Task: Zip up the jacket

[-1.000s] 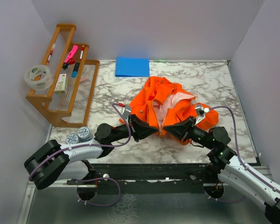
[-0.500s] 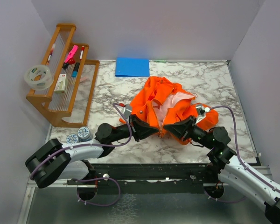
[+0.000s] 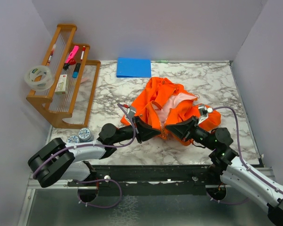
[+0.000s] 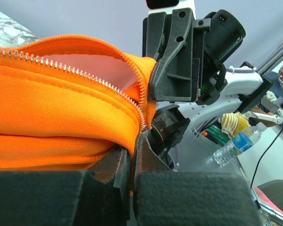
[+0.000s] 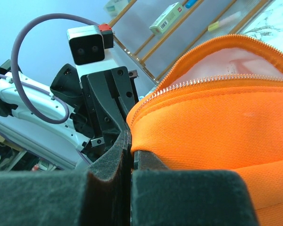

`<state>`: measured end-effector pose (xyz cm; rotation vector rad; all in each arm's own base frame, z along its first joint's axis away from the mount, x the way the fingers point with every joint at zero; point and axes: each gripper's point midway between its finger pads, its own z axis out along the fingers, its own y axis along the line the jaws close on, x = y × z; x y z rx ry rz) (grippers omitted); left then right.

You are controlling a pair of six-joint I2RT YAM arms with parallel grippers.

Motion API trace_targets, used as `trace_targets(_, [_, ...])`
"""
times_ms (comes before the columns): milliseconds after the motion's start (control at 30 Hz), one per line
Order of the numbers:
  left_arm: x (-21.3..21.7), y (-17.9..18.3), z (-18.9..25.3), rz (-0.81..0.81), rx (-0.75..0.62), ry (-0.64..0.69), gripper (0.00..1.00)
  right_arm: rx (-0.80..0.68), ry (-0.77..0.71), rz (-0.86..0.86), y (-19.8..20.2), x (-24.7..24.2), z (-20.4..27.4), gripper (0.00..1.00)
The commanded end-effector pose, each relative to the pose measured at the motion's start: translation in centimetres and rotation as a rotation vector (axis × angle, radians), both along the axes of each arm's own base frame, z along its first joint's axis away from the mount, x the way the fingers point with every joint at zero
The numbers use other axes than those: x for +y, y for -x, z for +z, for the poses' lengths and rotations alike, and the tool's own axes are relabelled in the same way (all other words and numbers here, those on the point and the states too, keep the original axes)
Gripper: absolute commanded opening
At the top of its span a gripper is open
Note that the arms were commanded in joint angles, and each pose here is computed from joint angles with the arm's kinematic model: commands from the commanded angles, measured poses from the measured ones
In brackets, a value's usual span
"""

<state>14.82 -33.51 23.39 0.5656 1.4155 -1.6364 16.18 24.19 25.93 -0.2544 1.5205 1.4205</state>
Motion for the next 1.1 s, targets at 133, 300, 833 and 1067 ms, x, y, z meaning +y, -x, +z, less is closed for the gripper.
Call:
trace_targets(133, [1.4, -1.0, 2.5, 0.111, -0.035, 0.072, 0.00, -0.090, 0.019, 0.029, 1.0, -0.2, 1.9, 0.00])
trace_targets(300, [2.2, -1.3, 3.6, 0.158, -0.073, 0.086, 0.00, -0.100, 0.037, 0.059, 1.5, 0.0, 1.6, 0.00])
trace_targets(833, [1.6, 0.6, 4.1, 0.046, -0.112, 0.097, 0.00, -0.121, -0.002, 0.107, 1.8, 0.7, 2.5, 0.01])
trace_targets(1067, [1.3, 1.4, 4.1, -0.011, -0.113, 0.112, 0.00, -0.119, -0.003, 0.092, 1.6, 0.5, 2.6, 0.00])
